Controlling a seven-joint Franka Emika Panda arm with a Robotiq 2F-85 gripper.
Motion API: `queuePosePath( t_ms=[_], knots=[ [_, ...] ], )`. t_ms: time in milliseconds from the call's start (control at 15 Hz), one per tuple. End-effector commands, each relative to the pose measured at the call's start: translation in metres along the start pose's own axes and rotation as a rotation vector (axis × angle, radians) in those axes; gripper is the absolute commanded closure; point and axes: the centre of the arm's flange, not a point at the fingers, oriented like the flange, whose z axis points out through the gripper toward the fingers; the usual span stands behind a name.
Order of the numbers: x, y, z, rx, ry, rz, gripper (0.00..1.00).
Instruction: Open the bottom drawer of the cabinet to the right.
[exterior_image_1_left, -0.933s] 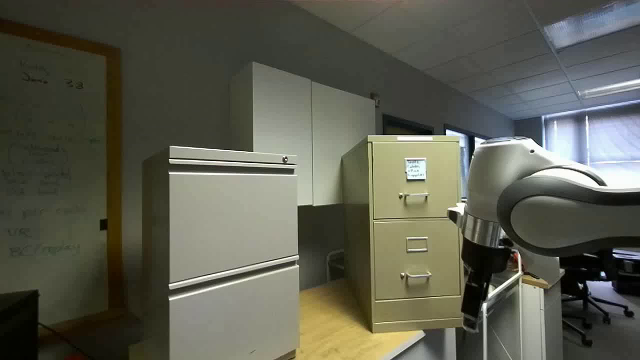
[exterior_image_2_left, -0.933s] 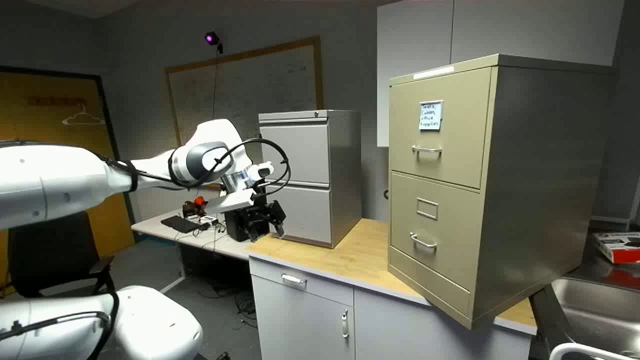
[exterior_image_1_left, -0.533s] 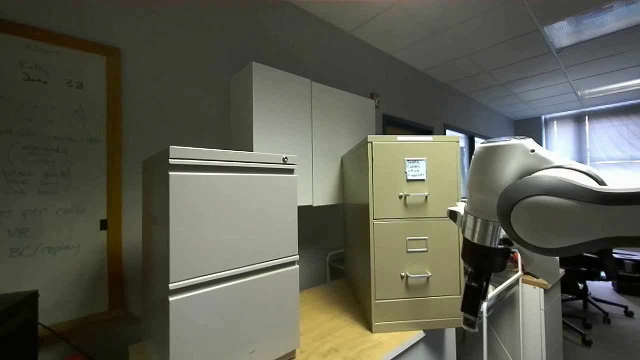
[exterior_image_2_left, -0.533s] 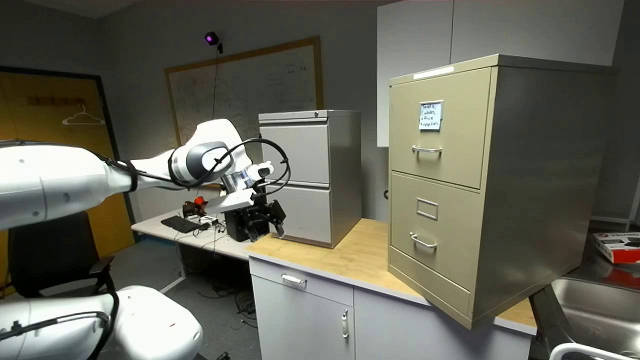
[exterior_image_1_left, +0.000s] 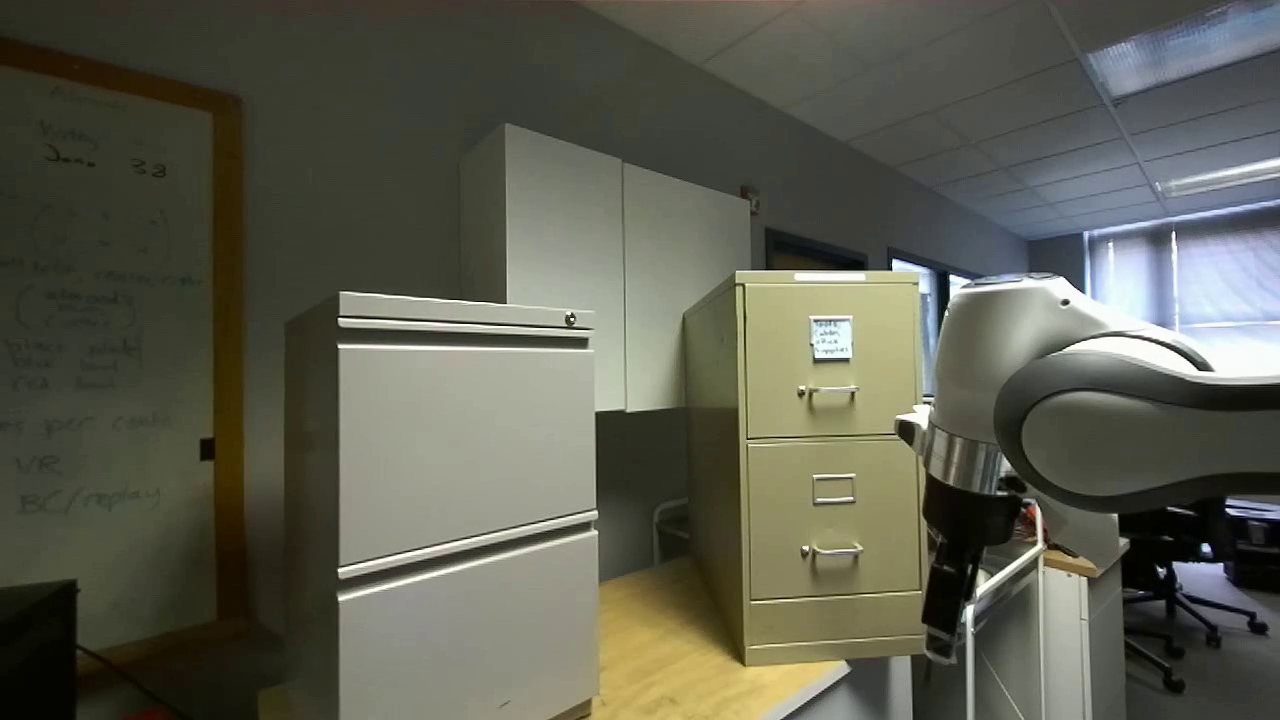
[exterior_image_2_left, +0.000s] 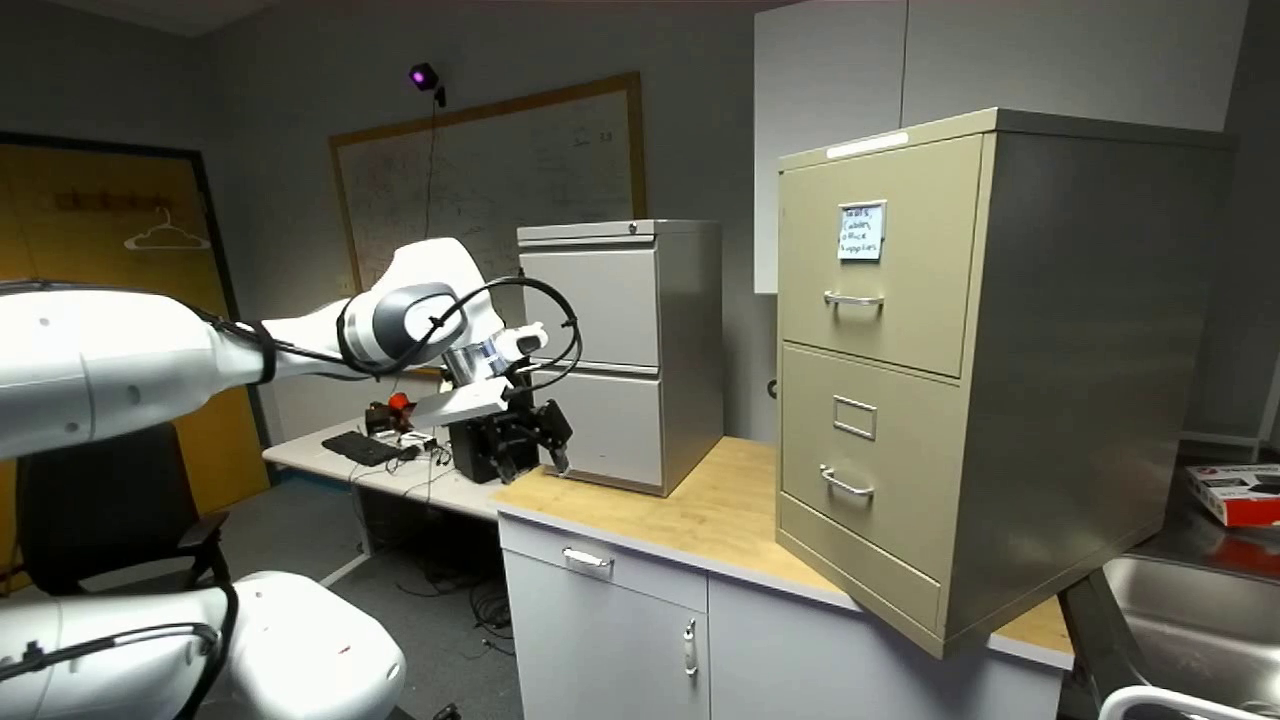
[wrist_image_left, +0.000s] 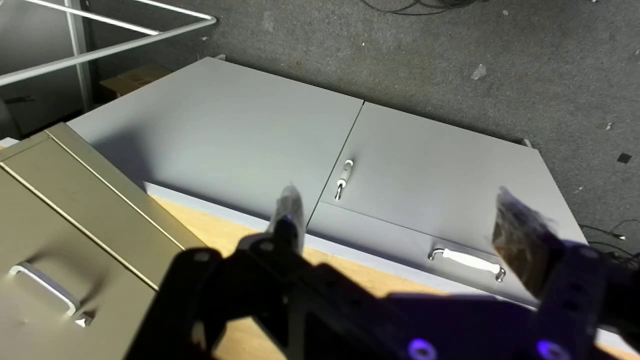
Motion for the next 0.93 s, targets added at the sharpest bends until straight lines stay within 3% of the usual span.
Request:
queuePosePath(
  t_ms=[0, 200, 400, 867],
  knots=[
    [0.009, 0.009, 0.0, -0.016, 0.009, 0.042, 0.0],
    [0.025, 0.021, -0.002, -0.025, 0.066, 0.081, 0.0],
    [0.049, 0.04, -0.006, -0.025, 0.195, 0.147, 0.0],
    [0.102, 0.109, 0.025, 0.075, 0.396, 0.361, 0.0]
  ],
)
